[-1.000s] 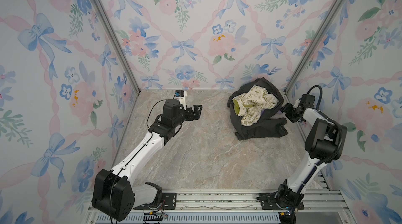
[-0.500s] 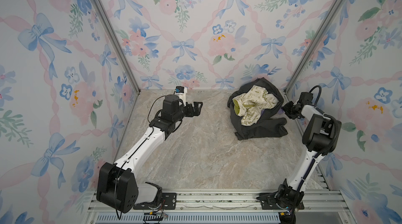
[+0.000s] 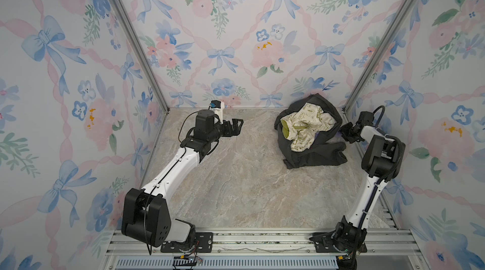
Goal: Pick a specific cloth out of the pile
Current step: 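Grasp the lavender shirt edge with the right gripper and lift it up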
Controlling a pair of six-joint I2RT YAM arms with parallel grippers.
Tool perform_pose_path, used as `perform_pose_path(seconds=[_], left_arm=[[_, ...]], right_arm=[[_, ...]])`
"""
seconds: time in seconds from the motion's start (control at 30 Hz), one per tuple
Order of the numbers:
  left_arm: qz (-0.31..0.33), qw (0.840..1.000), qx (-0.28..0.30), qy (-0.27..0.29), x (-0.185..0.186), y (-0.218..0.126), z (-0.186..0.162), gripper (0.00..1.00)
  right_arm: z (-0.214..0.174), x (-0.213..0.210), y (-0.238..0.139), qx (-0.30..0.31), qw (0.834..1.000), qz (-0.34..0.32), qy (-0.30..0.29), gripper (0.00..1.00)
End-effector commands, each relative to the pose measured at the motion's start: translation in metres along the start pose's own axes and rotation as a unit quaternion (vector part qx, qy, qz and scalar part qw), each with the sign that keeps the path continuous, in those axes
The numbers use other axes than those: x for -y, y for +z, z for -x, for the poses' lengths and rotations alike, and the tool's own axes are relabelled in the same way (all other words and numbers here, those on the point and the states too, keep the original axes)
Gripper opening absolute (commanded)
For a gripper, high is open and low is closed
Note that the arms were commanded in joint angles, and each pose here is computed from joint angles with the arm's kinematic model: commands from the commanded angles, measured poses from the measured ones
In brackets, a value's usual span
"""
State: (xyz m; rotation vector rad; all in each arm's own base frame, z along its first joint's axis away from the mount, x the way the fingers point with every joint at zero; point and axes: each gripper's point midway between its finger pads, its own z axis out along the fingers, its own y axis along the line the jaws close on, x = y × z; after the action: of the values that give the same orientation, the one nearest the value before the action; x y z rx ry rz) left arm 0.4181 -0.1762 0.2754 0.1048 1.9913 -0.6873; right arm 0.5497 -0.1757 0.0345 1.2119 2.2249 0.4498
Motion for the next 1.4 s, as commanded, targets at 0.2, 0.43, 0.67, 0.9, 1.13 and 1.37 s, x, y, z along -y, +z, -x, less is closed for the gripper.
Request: perform_pose_path(seconds=[0.2, 0.43, 0.67, 0.9, 1.13, 1.37], left_arm=[[-0.005, 1.000, 0.023, -0.006, 0.010, -0.001, 0.022, 0.98], [-0.006, 0.999, 0.037, -0.004, 0.021, -0.003, 0.032, 0.98], [-0.009, 0.998, 0.055, 0.001, 0.033, -0.011, 0.042, 0.98], [-0.010, 0.997, 0.078, 0.008, 0.048, -0.025, 0.051, 0.98], [-0.027, 0.996, 0.088, 0.011, 0.063, -0.024, 0.062, 0.98], [-0.047, 0.996, 0.080, 0.010, 0.075, -0.009, 0.068, 0.98]], right_arm=[[0.000, -0.006, 0.000, -0.001, 1.000, 0.025, 0.011, 0.00], [0.025, -0.039, -0.049, 0.070, 0.995, 0.074, 0.002, 0.00], [0.048, -0.090, -0.112, 0.135, 0.979, 0.153, 0.002, 0.00], [0.061, -0.147, -0.165, 0.166, 0.957, 0.237, -0.003, 0.00], [0.068, -0.208, -0.226, 0.200, 0.930, 0.306, -0.036, 0.00], [0.060, -0.262, -0.274, 0.201, 0.901, 0.380, -0.064, 0.00]])
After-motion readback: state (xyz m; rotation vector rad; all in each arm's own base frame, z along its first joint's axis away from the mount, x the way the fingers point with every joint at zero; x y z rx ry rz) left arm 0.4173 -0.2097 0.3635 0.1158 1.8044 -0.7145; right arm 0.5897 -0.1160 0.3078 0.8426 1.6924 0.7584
